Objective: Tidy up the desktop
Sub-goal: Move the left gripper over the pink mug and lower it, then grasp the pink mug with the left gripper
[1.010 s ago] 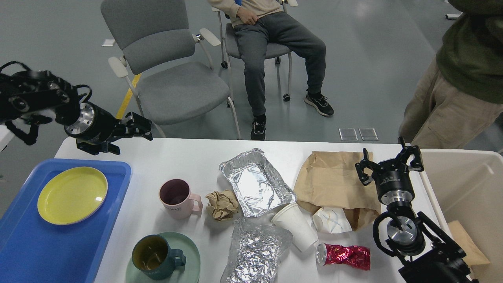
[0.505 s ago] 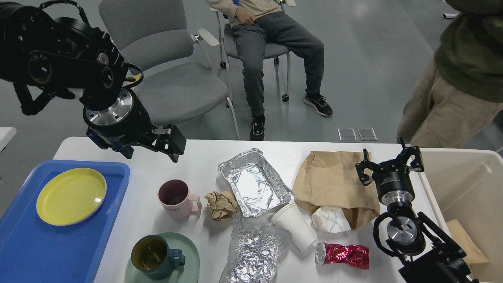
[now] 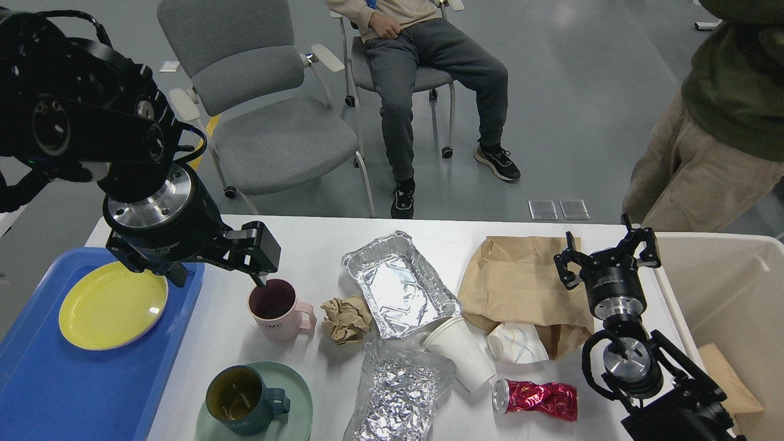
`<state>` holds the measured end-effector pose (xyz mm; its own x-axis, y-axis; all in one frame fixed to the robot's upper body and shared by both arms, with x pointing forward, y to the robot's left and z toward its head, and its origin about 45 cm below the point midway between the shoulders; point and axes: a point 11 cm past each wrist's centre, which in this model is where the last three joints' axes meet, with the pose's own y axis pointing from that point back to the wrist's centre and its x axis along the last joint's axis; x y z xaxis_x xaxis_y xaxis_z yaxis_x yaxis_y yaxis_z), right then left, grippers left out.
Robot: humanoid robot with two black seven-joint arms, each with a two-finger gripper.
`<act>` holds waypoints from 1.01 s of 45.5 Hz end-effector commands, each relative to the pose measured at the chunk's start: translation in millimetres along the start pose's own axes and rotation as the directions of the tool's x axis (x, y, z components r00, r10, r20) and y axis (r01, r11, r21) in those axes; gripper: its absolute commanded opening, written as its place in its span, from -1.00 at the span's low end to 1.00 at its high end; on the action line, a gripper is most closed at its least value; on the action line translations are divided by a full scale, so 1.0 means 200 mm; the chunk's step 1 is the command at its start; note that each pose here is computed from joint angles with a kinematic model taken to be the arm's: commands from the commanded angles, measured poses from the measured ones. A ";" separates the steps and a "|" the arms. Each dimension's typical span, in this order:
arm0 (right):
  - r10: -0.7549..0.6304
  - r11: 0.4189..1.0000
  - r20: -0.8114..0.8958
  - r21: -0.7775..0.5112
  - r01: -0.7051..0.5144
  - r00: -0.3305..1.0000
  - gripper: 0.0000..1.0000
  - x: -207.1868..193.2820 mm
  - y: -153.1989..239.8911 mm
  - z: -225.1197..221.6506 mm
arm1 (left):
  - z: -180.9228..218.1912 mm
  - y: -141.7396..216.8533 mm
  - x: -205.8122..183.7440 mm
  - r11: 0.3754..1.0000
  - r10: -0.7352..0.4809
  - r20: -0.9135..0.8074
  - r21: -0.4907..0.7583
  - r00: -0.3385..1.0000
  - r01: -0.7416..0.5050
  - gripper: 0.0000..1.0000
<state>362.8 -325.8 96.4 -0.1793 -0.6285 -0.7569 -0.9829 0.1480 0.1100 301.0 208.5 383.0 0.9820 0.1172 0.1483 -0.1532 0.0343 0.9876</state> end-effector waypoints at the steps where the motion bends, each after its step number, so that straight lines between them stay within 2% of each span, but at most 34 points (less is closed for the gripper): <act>1: -0.001 1.000 0.001 0.000 0.001 1.000 1.00 0.00 0.00 0.00 | -0.03 -0.04 -0.01 1.000 -0.024 -0.012 0.014 1.000 0.024 0.94; 13: -0.002 1.000 0.000 0.000 0.002 1.000 1.00 0.00 0.00 0.00 | -0.13 -0.23 0.05 0.999 -0.038 -0.060 0.033 0.997 0.040 0.93; 24: 0.000 1.000 -0.001 0.000 0.000 1.000 1.00 0.00 0.00 0.00 | -0.25 -0.55 0.10 0.999 0.003 -0.103 0.048 0.995 0.002 0.93; 35: -0.002 1.000 0.000 -0.001 0.002 1.000 1.00 0.00 0.00 0.00 | -0.33 -0.85 0.24 0.997 0.063 -0.141 0.048 0.988 -0.056 0.87; 46: -0.002 1.000 0.002 0.000 0.002 1.000 1.00 0.00 0.00 0.00 | -0.38 -1.06 0.28 0.996 0.084 -0.200 0.028 0.976 -0.080 0.84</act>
<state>363.1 -325.4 97.0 -0.1772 -0.6277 -0.7581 -0.9832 0.1469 0.1082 378.3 278.7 198.1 0.9277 0.3013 0.2203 -0.2281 -0.0093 0.9736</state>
